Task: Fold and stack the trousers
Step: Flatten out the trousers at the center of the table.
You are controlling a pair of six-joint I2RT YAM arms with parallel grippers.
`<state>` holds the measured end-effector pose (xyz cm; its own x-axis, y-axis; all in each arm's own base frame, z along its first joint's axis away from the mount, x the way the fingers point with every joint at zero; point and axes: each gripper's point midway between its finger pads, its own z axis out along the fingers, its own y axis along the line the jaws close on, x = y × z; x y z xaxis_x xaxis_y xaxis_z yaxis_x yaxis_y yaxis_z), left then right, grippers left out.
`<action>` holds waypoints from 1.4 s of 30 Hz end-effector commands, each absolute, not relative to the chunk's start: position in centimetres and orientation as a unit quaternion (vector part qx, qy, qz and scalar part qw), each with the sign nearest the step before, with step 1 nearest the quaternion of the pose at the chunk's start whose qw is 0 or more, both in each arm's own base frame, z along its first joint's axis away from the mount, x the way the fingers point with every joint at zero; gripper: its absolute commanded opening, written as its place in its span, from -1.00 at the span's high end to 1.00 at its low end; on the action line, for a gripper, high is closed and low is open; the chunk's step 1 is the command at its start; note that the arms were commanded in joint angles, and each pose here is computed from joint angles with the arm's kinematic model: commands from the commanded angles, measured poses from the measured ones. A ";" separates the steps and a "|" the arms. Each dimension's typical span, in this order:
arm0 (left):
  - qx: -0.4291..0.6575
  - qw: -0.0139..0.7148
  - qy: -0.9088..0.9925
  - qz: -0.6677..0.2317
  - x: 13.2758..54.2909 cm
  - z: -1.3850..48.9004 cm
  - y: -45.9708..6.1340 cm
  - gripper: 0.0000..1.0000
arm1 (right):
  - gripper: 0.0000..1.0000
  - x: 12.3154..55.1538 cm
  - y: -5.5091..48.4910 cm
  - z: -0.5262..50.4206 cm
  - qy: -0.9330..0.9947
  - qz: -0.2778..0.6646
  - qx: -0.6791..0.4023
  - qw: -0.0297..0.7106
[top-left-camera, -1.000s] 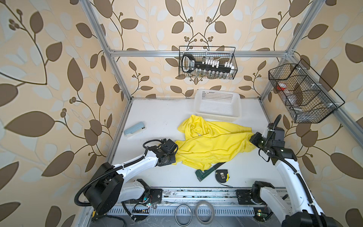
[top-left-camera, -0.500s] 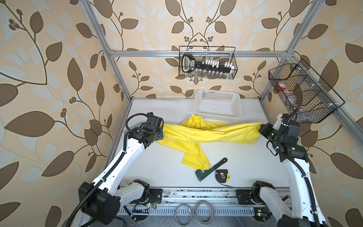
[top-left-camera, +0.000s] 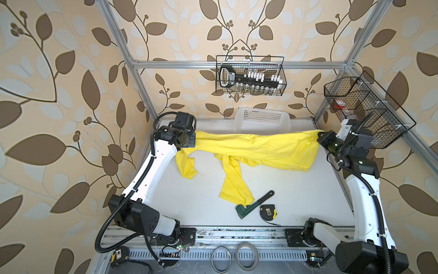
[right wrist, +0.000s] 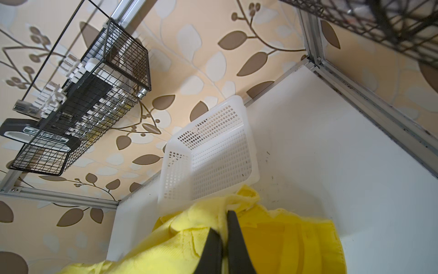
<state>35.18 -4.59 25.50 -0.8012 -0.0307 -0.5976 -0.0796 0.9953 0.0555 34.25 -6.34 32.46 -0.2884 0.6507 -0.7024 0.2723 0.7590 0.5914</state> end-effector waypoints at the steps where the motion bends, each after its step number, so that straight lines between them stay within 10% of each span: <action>1: -0.037 0.234 0.971 -0.033 30.2 20.2 -6.9 1.00 | 1.00 33.0 -7.0 30.4 0.788 0.165 0.306 0.508; 13: -0.082 0.105 0.983 -0.123 19.8 6.5 -12.4 1.00 | 1.00 27.0 -7.5 18.1 0.821 0.110 0.383 0.409; 17: -0.086 0.109 0.985 -0.107 18.8 6.9 -12.0 0.62 | 1.00 24.4 -7.7 16.2 0.827 0.077 0.393 0.395; 29: -0.155 0.255 0.954 0.004 24.8 15.0 -5.8 -0.64 | 1.00 21.1 -8.4 12.6 0.817 0.035 0.433 0.379; 42: -0.362 0.196 0.910 0.048 31.5 11.2 -1.2 -0.65 | 1.00 22.4 -6.3 11.0 0.831 0.096 0.410 0.364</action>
<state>29.82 -2.61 10.75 -0.7399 -0.5732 -0.3521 -0.5896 0.8046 -0.0706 21.94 -7.04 11.26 -0.3876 0.7439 -0.5444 0.6379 0.6428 0.4241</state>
